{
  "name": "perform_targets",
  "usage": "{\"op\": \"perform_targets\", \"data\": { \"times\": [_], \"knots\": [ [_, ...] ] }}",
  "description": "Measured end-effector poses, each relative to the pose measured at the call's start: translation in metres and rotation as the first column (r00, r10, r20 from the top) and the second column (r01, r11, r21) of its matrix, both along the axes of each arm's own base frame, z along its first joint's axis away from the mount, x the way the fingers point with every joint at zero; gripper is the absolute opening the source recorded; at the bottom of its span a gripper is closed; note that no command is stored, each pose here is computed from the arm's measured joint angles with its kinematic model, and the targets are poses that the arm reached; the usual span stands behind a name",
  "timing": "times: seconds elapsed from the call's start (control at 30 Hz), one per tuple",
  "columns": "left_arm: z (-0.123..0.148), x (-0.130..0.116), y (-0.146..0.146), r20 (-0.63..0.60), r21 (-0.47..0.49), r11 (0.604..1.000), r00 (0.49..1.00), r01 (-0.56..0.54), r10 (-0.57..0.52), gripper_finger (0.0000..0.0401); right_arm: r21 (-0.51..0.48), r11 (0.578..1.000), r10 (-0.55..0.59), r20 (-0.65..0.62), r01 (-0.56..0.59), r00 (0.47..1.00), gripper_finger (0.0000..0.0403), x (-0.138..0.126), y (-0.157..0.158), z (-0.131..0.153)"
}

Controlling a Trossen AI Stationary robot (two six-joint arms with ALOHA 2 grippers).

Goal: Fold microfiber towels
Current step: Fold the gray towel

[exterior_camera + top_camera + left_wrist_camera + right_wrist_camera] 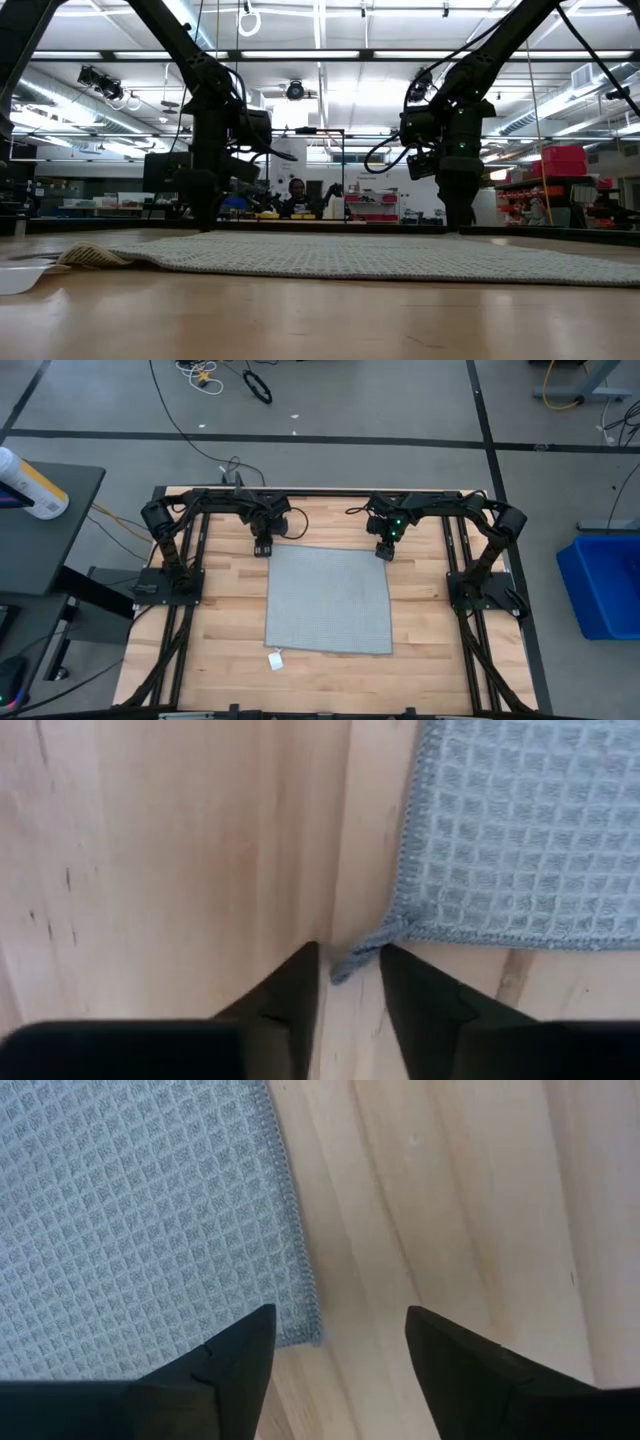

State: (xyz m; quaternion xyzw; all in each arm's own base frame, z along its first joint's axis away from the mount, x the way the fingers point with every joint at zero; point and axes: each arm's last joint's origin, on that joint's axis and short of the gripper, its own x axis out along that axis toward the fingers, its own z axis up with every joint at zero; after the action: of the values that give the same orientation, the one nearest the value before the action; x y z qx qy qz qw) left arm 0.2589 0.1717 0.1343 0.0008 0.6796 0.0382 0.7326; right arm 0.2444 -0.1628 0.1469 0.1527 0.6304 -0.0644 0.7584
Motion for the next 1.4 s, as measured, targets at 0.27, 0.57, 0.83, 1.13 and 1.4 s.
{"op": "perform_targets", "data": {
  "times": [0.27,0.57,0.83,1.13,1.4],
  "knots": [
    [0.000,0.001,0.000,0.005,0.003,1.000,1.000,0.027,-0.027,0.0009,0.002,1.000,0.001,0.001,-0.001,1.000,0.0239,0.000,0.000,0.000],
    [0.000,0.001,0.000,0.002,0.004,1.000,1.000,0.031,-0.031,0.0006,0.026,1.000,0.007,0.013,-0.007,1.000,0.0229,0.000,0.001,0.000],
    [0.000,0.001,0.000,0.001,0.006,1.000,1.000,0.030,-0.030,0.0006,0.024,1.000,0.010,0.008,-0.010,1.000,0.0188,0.000,0.001,0.000],
    [0.000,0.000,0.001,0.001,0.007,1.000,1.000,0.026,-0.026,0.0007,0.056,0.994,0.088,0.023,-0.089,0.996,0.0120,0.005,0.012,0.000],
    [0.000,0.000,0.001,0.000,0.008,1.000,1.000,0.025,-0.025,0.0004,0.034,0.994,0.101,0.002,-0.101,0.995,0.0020,0.008,0.017,0.000]
  ]
}}
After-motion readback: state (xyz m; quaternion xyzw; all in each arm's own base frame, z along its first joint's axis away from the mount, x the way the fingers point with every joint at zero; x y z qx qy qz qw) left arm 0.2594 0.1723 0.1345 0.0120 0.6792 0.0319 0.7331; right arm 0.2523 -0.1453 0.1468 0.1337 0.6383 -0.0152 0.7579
